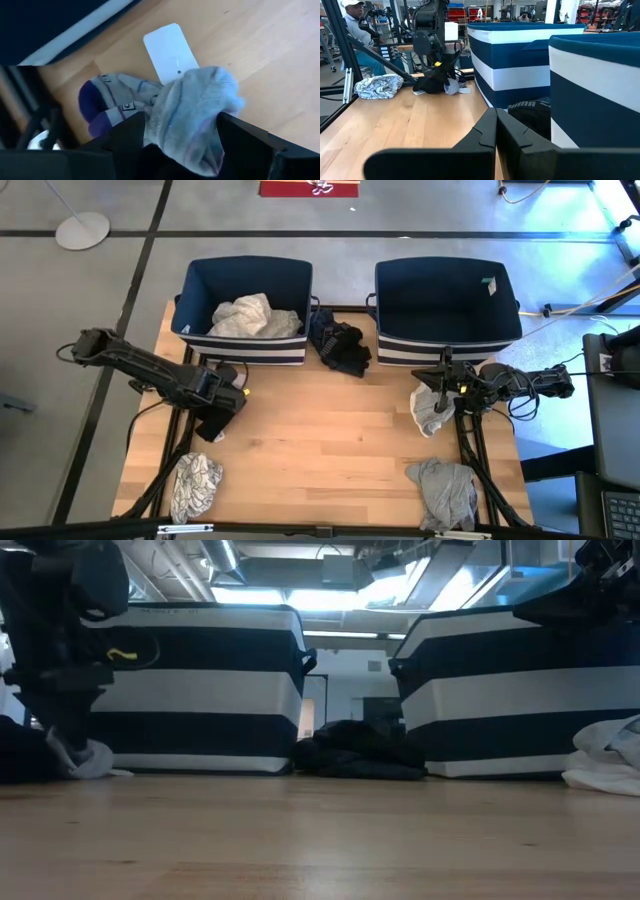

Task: Sort clothes
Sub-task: Put the gray socks into the left blue bin

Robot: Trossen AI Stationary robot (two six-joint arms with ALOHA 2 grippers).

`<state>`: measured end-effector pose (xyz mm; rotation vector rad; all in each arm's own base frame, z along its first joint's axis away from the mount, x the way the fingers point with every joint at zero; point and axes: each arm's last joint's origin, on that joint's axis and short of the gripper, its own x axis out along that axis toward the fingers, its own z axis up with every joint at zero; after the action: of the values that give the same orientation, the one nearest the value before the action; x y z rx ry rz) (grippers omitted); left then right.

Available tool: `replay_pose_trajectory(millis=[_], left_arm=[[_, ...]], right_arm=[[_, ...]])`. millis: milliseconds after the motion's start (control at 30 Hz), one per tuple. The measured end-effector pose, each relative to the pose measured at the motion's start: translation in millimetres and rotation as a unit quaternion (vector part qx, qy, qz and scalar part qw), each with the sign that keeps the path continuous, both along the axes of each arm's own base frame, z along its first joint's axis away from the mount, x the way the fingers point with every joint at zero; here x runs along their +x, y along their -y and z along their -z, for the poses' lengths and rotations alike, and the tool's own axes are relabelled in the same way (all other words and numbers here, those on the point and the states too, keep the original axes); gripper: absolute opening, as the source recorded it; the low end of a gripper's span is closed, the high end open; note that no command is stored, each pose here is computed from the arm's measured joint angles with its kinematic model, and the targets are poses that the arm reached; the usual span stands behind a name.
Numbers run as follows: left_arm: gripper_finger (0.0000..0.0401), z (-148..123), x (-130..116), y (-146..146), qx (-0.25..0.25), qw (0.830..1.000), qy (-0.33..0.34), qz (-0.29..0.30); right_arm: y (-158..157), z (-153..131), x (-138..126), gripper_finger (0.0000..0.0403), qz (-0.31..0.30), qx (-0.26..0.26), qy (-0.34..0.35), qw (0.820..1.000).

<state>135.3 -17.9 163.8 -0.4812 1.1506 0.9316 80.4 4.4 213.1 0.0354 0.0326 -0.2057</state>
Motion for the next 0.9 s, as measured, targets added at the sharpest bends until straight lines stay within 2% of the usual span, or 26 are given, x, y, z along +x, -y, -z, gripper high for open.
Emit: replay_pose_trajectory(millis=[333, 433, 567, 733, 900], left_arm=[[0.0237, 26, -5, -6, -0.006, 1.0, 0.01, 0.012], [0.0225, 31, -5, -6, -0.008, 1.0, 0.017, 0.023], [0.018, 32, -5, -6, -0.01, 0.999, 0.019, 0.032], [0.0101, 32, -2, -5, -0.011, 0.998, 0.02, 0.063], [0.003, 30, 8, -3, -0.02, 0.992, 0.056, 0.107]], right_arm=[[0, 0, 0, 0.0008, 0.0, 0.0, -0.001, 1.0], [0, 0, 0, 0.0008, 0.0, 0.0, -0.001, 1.0], [0, 0, 0, 0.0008, 0.0, 0.0, -0.001, 1.0], [0, 0, 0, 0.0008, 0.0, 0.0, -0.002, 1.0], [0, 1, 0, 0.0008, 0.0, -0.001, -0.003, 1.0]])
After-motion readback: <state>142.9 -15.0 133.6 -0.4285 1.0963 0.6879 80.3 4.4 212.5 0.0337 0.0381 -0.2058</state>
